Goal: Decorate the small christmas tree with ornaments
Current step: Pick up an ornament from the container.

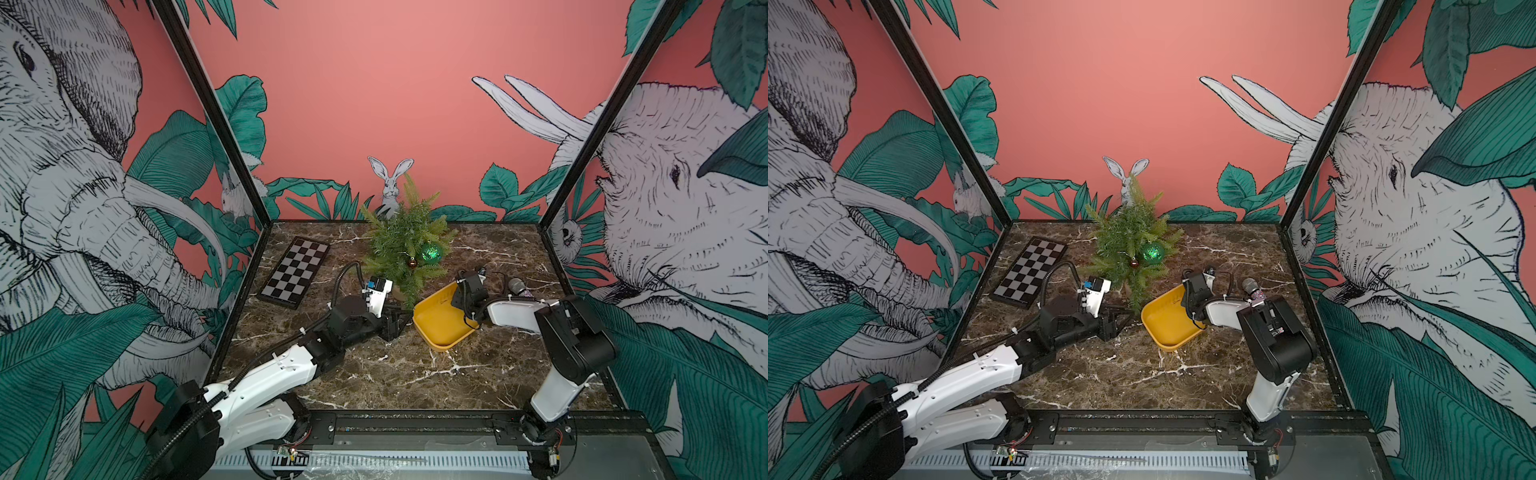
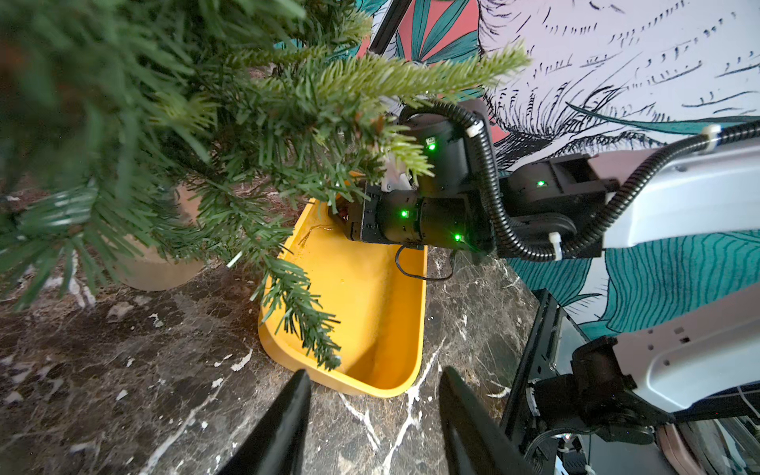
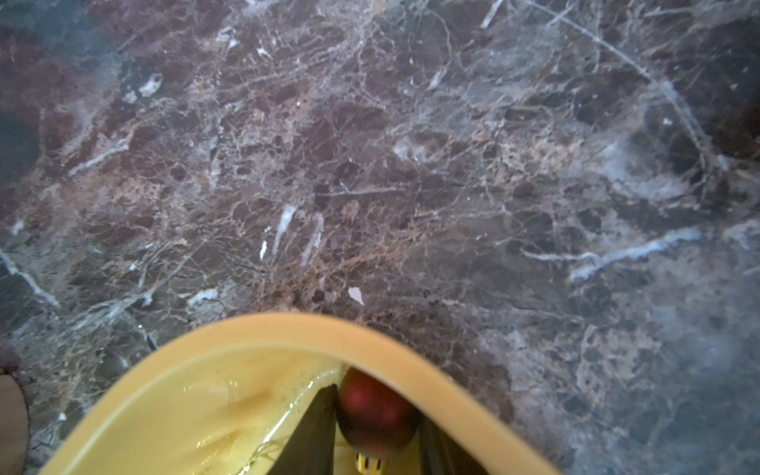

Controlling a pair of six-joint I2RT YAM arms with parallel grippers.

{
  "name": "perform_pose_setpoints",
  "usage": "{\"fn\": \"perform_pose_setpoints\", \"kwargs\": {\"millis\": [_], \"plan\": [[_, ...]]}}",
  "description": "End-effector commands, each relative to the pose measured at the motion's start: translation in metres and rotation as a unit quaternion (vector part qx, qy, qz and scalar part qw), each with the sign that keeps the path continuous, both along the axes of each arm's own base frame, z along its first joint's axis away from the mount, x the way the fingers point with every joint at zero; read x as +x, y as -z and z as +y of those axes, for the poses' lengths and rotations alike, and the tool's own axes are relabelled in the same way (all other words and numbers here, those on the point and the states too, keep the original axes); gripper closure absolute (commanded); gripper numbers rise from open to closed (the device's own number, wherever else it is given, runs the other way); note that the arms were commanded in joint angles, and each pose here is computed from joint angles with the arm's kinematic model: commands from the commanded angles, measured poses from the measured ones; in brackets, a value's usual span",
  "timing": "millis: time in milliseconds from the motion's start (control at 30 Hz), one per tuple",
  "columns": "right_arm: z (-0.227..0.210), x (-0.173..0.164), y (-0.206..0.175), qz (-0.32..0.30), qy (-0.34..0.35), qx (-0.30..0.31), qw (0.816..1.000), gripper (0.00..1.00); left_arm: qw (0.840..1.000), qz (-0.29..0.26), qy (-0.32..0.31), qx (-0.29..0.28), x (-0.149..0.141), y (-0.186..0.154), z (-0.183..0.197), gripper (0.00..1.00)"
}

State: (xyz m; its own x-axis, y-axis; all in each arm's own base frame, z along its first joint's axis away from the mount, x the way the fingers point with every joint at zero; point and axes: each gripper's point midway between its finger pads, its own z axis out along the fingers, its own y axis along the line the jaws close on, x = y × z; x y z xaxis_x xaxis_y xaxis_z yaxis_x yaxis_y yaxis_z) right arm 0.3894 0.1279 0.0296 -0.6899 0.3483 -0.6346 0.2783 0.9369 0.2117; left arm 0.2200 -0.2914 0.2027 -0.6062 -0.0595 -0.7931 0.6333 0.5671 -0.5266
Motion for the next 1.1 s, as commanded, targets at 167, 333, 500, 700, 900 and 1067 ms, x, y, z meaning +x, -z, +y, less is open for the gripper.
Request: {"fn": "perform_pose_setpoints", "kwargs": {"millis": [167, 333, 500, 700, 900, 1067], "plan": [[0.000, 0.004, -0.009, -0.023, 0.012, 0.003, 1.000, 0.73, 1.000, 0.002, -0.003, -0.009, -0.001, 0.001, 0.000, 0.48], [0.000, 0.002, -0.023, -0.040, -0.002, 0.003, 0.999, 0.74, 1.000, 0.000, -0.003, -0.011, -0.001, 0.000, 0.000, 0.48], [0.006, -0.006, -0.047, -0.065, -0.029, 0.020, 0.997, 0.75, 1.000, -0.008, -0.010, -0.015, -0.001, -0.006, 0.004, 0.48], [0.015, -0.034, -0.084, -0.094, -0.085, 0.050, 0.991, 0.75, 0.999, -0.027, -0.007, -0.019, -0.003, -0.024, 0.006, 0.48], [0.027, -0.066, -0.130, -0.116, -0.163, 0.077, 0.977, 0.75, 0.998, -0.049, 0.001, -0.035, -0.003, -0.043, 0.003, 0.48], [0.035, -0.093, -0.175, -0.138, -0.221, 0.081, 0.962, 0.74, 0.997, -0.062, 0.010, -0.045, -0.003, -0.060, -0.001, 0.48]]}}
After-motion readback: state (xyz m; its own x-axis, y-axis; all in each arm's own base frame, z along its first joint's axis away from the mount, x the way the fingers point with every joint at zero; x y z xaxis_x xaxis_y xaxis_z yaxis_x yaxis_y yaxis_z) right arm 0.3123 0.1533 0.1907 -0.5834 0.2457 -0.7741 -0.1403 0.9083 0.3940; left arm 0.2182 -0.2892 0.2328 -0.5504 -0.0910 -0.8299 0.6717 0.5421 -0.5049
